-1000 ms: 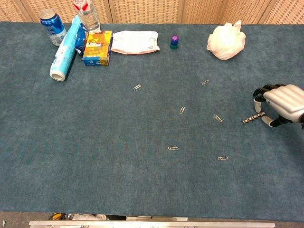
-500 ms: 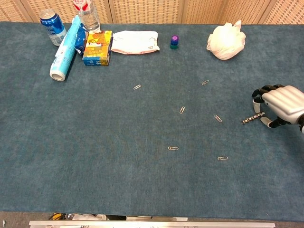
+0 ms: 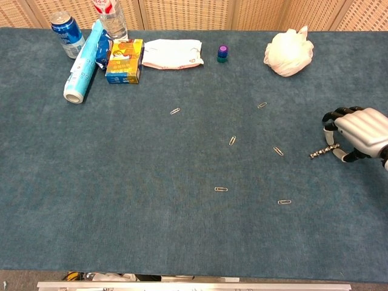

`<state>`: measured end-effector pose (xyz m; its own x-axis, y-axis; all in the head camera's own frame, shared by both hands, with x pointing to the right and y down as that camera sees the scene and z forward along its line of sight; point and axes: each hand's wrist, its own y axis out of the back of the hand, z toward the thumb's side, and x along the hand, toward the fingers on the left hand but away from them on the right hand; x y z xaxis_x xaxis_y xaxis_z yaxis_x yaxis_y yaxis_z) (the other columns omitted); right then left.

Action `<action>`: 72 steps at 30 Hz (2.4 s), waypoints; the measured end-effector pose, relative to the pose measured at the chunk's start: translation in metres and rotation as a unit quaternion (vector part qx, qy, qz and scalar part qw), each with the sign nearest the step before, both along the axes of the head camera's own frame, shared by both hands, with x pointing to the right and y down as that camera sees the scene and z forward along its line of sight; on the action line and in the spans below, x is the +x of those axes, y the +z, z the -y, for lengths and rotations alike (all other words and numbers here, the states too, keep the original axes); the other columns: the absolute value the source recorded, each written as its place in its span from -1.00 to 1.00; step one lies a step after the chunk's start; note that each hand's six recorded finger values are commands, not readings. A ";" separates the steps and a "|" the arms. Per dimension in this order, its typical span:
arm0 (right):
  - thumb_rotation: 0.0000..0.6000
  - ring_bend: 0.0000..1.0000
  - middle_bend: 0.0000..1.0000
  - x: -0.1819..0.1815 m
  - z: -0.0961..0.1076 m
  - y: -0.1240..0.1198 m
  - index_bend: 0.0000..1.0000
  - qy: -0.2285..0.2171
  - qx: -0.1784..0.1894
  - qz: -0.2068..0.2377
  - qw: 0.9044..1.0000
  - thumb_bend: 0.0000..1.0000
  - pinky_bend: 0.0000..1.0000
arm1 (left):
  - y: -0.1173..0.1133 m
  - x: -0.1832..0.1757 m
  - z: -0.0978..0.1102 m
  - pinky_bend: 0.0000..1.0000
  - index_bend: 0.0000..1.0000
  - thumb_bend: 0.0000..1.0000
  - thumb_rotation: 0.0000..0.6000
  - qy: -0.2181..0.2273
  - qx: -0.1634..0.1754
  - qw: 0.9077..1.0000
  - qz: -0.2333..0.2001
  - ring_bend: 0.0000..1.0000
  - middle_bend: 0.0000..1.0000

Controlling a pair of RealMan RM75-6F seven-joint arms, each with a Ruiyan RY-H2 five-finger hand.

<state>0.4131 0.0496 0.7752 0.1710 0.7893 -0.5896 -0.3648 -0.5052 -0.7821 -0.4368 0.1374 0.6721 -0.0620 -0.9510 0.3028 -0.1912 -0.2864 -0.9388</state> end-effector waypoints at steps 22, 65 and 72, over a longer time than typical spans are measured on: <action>1.00 -0.72 -0.54 0.000 0.003 -0.035 0.26 0.016 0.023 0.038 0.999 -0.32 -0.64 | -0.001 0.001 0.002 -0.03 -0.13 -0.85 1.00 0.001 0.003 1.000 0.000 -0.26 -0.05; 1.00 -0.72 -0.54 -0.072 0.026 -0.060 0.26 -0.057 0.035 0.084 0.994 -0.32 -0.64 | -0.008 -0.012 -0.002 -0.03 -0.13 -0.85 1.00 -0.012 0.012 1.000 0.006 -0.26 -0.05; 1.00 -0.72 -0.54 -0.085 0.024 -0.054 0.26 -0.068 0.027 0.087 0.994 -0.32 -0.64 | -0.008 -0.014 -0.004 -0.03 -0.13 -0.85 1.00 -0.016 0.012 1.000 0.004 -0.26 -0.05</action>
<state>0.3286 0.0260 0.7211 0.3739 0.7817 -0.4991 -0.2835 -0.4161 -0.8640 -0.4512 0.1412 0.6641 -0.0944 -0.9555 0.2794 -0.1924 -0.2578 -0.9468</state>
